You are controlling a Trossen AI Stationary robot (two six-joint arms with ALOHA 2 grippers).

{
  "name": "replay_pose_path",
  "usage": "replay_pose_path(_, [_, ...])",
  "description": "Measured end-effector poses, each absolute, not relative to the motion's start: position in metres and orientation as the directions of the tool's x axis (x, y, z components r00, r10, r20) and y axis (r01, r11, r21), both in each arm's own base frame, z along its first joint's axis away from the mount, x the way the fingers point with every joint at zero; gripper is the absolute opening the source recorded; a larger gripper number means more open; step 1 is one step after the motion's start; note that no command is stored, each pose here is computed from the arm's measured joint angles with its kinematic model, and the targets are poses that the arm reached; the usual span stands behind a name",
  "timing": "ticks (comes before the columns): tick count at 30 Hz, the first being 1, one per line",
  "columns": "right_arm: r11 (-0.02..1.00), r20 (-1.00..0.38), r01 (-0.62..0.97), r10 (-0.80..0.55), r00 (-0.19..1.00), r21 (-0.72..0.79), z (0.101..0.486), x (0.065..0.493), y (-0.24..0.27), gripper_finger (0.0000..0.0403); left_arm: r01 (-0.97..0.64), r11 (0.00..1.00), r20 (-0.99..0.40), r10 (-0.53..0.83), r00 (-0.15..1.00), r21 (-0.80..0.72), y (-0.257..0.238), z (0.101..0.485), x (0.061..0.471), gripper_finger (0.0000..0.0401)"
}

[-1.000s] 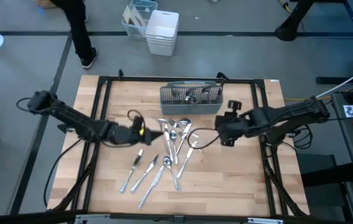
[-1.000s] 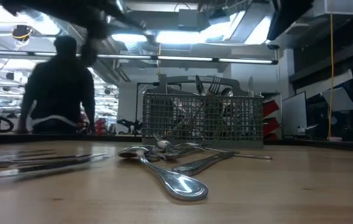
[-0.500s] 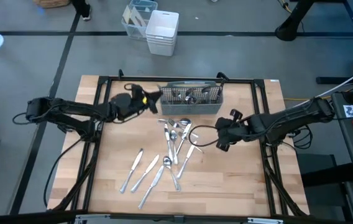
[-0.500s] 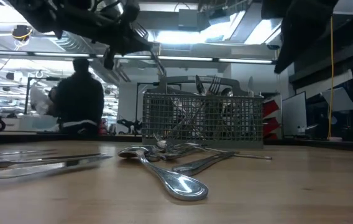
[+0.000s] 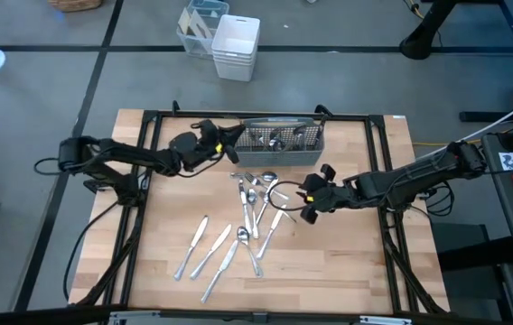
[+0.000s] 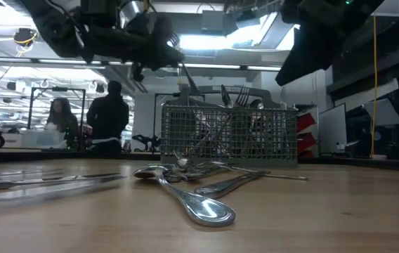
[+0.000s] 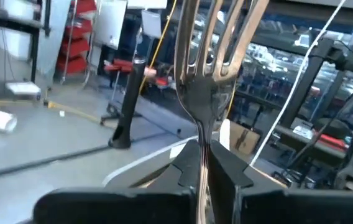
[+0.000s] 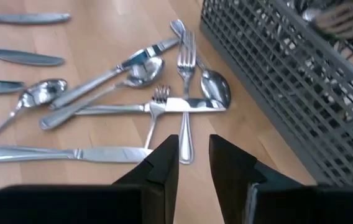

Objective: Sort silverware
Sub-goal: Put the fork into the silverware rack

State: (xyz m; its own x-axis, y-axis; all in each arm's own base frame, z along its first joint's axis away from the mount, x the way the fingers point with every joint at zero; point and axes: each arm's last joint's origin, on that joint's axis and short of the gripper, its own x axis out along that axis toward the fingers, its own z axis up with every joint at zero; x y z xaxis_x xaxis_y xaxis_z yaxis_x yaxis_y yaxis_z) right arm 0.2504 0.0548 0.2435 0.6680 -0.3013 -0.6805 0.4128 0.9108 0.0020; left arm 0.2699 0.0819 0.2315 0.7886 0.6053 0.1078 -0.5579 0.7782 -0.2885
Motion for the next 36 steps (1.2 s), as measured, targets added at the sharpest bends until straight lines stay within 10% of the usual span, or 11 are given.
replay_pose_path(19, [0.911, -0.677, 0.412, -0.300, 0.672, 0.004, 0.244, 0.251, 0.055, 0.0092, -0.500, 0.864, -0.065, 0.503, 0.862, 0.053, 0.071, 0.169, 0.311, 0.0029])
replay_pose_path(36, [0.913, -0.680, 0.408, -0.293, 0.672, 0.009, 0.244, 0.251, 0.055, 0.0092, -0.522, 0.849, -0.135, 0.510, 0.850, -0.079, 0.074, 0.163, 0.310, 0.0035])
